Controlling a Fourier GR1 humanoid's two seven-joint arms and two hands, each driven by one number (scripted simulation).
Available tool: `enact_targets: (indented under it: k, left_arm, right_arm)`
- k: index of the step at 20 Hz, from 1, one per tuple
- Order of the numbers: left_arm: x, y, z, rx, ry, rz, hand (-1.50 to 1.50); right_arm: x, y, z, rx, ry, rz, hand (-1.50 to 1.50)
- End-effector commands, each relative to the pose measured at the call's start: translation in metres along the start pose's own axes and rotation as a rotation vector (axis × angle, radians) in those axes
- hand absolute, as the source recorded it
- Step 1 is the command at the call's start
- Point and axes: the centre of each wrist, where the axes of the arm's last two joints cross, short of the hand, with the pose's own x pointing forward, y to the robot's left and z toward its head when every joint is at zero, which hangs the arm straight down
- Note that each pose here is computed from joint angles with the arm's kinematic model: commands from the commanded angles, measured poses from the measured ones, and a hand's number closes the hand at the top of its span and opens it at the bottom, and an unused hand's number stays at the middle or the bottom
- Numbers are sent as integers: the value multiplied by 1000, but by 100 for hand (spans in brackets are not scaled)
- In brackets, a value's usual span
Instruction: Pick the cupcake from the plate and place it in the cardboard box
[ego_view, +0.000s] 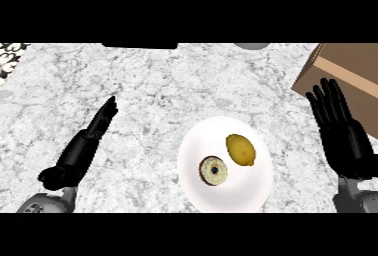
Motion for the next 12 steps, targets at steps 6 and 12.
enact_targets:
  k: [6,12]
  left_arm:
    - [4,66,17,287,228,194,0]
    - [-1,68,23,287,296,261,0]
  right_arm:
    - [30,46,-15,245,146,64,-150]
    - [24,63,21,-17,-297,218,-150]
